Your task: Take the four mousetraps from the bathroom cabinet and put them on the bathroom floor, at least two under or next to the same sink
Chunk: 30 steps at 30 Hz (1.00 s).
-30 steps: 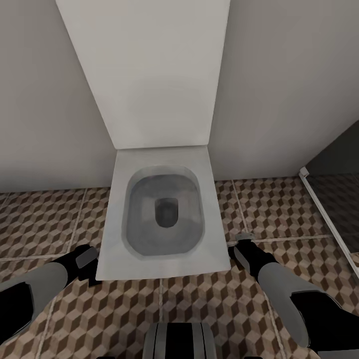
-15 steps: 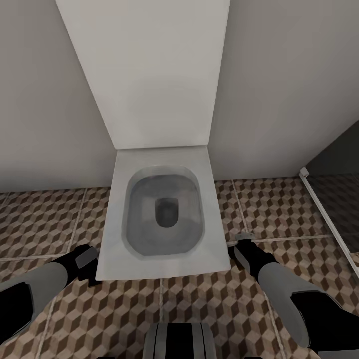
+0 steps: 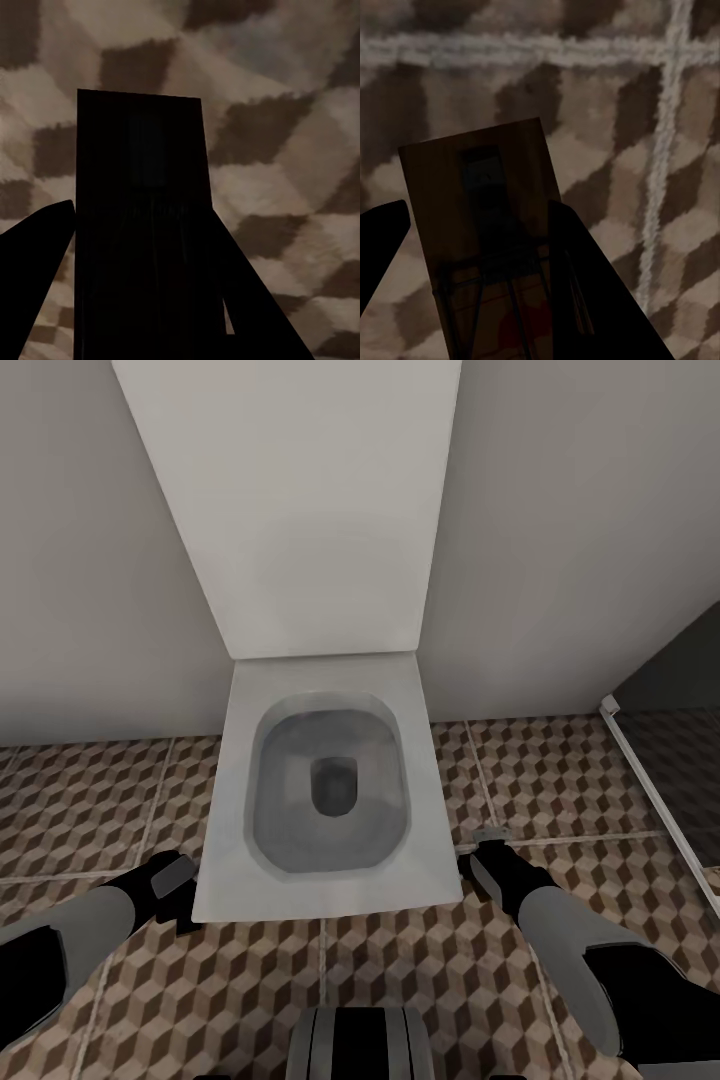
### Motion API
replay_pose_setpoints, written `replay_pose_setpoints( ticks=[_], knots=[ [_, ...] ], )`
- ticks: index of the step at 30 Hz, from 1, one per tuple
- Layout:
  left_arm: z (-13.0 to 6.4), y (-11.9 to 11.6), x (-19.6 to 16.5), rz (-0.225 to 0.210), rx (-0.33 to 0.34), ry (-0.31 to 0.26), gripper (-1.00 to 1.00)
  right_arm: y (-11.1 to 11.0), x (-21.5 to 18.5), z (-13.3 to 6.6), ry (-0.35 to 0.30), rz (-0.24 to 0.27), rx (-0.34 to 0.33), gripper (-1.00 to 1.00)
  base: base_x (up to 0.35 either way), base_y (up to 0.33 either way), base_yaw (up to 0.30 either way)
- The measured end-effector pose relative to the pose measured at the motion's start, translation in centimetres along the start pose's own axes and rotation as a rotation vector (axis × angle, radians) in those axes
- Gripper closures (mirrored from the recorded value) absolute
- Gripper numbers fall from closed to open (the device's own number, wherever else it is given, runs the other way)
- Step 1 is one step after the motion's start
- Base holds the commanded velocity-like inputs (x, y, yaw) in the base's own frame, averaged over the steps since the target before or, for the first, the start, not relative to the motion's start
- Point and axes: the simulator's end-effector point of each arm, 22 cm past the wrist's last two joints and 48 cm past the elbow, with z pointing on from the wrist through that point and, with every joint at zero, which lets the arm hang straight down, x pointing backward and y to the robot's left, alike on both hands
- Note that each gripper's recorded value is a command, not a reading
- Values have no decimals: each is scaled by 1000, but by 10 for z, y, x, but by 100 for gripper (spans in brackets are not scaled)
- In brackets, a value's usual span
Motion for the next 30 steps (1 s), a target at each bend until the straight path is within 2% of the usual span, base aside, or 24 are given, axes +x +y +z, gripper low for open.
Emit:
replay_pose_setpoints(
  ticks=[30],
  knots=[
    [4, 8, 0, -4, -10, 4, 100, 0, 4, 4, 7, -2, 1, 100, 0, 0, 0]
  ],
)
